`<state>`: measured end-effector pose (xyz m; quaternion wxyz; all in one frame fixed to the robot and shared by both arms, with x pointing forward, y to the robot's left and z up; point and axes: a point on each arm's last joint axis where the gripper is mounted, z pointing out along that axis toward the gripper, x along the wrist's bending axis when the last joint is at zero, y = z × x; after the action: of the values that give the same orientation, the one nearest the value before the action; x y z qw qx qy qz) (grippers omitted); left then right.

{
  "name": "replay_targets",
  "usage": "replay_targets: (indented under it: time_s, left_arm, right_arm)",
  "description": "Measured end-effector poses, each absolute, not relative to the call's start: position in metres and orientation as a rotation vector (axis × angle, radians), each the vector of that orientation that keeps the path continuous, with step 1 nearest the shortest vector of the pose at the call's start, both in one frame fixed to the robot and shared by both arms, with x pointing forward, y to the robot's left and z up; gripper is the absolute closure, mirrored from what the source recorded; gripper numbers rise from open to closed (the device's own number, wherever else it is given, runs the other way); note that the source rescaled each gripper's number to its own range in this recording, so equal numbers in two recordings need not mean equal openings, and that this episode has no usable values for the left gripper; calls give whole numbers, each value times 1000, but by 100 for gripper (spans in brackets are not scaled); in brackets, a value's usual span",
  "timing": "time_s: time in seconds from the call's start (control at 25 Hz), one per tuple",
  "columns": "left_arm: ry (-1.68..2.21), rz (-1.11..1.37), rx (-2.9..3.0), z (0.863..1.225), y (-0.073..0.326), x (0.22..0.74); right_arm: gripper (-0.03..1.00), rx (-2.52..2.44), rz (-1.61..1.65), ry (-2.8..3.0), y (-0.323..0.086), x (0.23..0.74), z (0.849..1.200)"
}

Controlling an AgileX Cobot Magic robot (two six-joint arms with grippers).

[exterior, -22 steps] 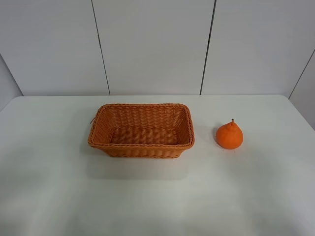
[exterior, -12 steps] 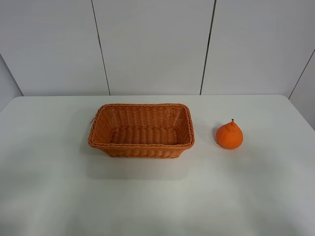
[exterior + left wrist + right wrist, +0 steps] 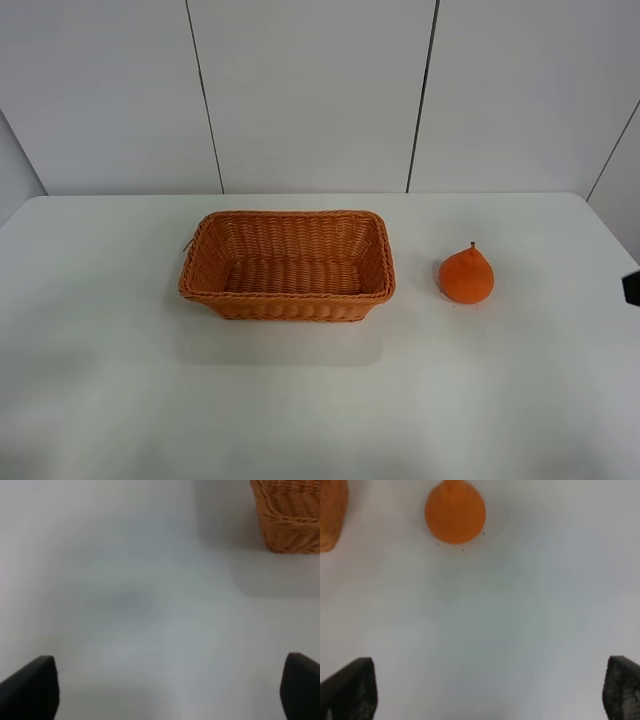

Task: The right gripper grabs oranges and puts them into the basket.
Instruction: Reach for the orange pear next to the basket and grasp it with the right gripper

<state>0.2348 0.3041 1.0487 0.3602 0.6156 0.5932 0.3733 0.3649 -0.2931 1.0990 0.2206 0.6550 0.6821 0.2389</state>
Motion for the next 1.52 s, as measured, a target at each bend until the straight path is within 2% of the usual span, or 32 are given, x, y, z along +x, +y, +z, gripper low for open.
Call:
replay_targets:
  time_s: [0.12,0.32,0.56,0.68,1.0,1.52]
  left_arm:
    - [1529,962,1587,1049,304,235]
    - [1529,962,1587,1049,304,235]
    - [1529,962,1587,1049,304,235]
    - [1529,962,1587,1049,304,235]
    - [1529,962,1587,1049,304,235]
    - [1529,962,1587,1049,304,235]
  right_arm:
    - [-3,1875,575,1951,-292,415,1101]
    - [-3,1967,440,2043,-289,500,1083]
    - [-3,2056,296,2133,-286,592,1046]
    - [-3,2102,258,2179,-283,620,1026]
    - [-3,2092,242,2288,-258,646,985]
    - [-3,2143,250,2280,-255,667,922]
